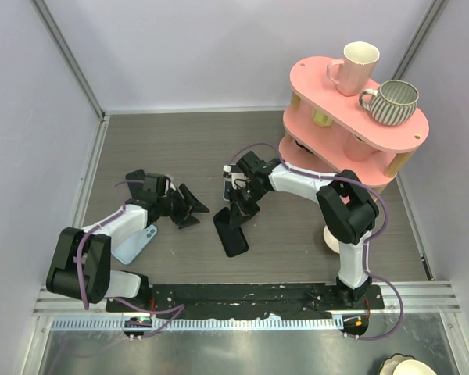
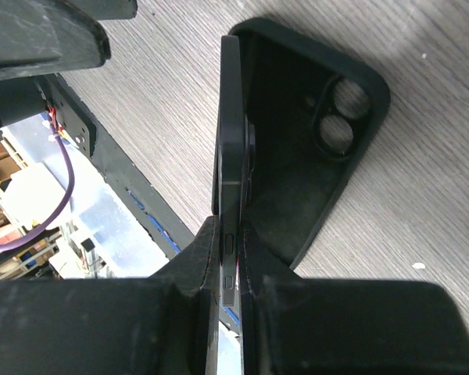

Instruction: Put the phone into the phone case

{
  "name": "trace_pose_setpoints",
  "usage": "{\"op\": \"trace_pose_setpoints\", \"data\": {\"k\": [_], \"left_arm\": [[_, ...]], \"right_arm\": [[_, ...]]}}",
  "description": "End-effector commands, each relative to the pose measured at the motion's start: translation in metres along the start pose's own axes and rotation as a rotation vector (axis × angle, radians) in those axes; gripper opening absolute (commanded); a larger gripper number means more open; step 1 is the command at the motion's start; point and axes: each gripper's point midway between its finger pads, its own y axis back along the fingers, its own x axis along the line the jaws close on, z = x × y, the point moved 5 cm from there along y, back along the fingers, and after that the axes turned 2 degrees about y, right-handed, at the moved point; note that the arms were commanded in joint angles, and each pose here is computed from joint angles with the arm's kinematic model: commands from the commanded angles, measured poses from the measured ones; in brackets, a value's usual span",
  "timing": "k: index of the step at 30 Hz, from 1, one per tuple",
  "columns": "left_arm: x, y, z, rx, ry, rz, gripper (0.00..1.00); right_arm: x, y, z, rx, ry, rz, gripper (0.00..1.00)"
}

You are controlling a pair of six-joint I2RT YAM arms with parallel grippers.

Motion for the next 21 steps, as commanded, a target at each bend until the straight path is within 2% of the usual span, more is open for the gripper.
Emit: {"op": "trace_pose_setpoints", "data": {"k": [1,13,16,21], "left_arm": [[-0.013,0.000,0.005,-0.001,-0.006,-0.072,0.60],[-0.007,-0.007,0.000,0.019,0.013,-0.080,0.59],[-0.007,-0.009,0.000,0.022,0.016,-0.082,0.60],[-0.008,-0.011,-0.002,0.036,0.019,-0.088,0.59]], "right_arm": [[-0.004,-0.006,-0.005,0.030,-0.026,0.008,0.01],[-0.023,-0.019,-0.012,0.042,-0.079,-0.058,0.01],[-0.027,-0.021,-0.014,0.039,-0.088,-0.077,0.13],[-0.033,-0.022,-0.013,0.021,-0.110,-0.131,0.22]]}}
